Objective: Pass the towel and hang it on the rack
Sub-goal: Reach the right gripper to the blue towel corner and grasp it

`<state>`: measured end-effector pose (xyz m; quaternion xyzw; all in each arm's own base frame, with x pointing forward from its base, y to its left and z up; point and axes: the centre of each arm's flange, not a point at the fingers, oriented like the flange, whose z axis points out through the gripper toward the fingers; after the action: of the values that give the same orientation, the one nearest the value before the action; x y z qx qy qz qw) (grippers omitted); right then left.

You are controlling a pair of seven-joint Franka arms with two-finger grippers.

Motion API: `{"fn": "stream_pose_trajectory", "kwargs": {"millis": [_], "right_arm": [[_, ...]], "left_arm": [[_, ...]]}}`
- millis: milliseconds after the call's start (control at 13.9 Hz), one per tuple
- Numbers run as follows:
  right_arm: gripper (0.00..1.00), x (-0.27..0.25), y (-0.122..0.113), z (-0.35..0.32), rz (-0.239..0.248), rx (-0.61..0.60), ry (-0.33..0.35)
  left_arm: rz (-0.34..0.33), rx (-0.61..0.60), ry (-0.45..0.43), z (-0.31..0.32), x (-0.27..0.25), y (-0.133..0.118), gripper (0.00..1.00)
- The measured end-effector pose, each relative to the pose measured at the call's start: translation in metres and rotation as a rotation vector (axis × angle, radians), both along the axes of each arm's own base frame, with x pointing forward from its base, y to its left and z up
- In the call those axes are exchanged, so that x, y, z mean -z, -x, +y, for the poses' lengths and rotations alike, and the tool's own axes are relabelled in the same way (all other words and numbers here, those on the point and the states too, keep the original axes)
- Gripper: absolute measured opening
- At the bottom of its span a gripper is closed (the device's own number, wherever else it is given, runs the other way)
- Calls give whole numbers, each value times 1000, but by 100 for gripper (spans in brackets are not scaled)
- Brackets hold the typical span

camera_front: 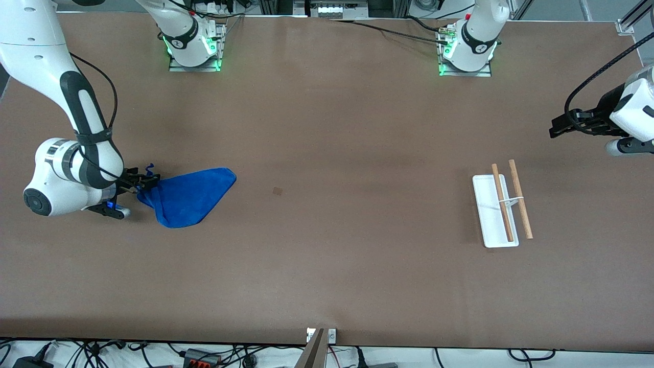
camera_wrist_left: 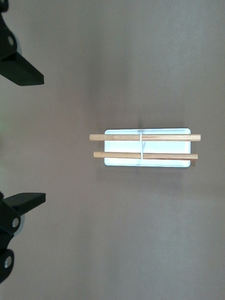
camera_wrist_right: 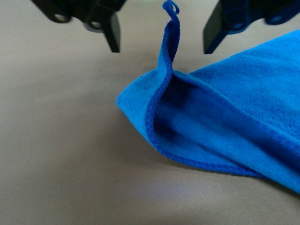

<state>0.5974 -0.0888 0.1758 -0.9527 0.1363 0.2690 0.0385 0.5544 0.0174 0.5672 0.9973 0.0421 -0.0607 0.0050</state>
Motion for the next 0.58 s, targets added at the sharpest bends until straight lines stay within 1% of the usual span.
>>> {"fn": "stream_pose_trajectory", "kwargs": {"millis": [72, 144, 216, 360, 432, 504, 576], "right_arm": [[72, 2, 1, 0, 3, 5, -5], [66, 4, 1, -1, 6, 7, -8], [55, 5, 1, -1, 7, 9, -9], [29, 4, 1, 0, 6, -3, -17], [20, 3, 1, 1, 6, -20, -29], [7, 2, 0, 2, 6, -39, -41], [2, -1, -1, 4, 8, -52, -50]], "left_arm": [[0, 0, 0, 0, 0, 0, 100], [0, 0, 0, 0, 0, 0, 100], [0, 0, 0, 0, 0, 0, 100], [0, 0, 0, 0, 0, 0, 100], [0, 0, 0, 0, 0, 0, 100], [0, 0, 0, 0, 0, 0, 100], [0, 0, 0, 0, 0, 0, 100]]}}
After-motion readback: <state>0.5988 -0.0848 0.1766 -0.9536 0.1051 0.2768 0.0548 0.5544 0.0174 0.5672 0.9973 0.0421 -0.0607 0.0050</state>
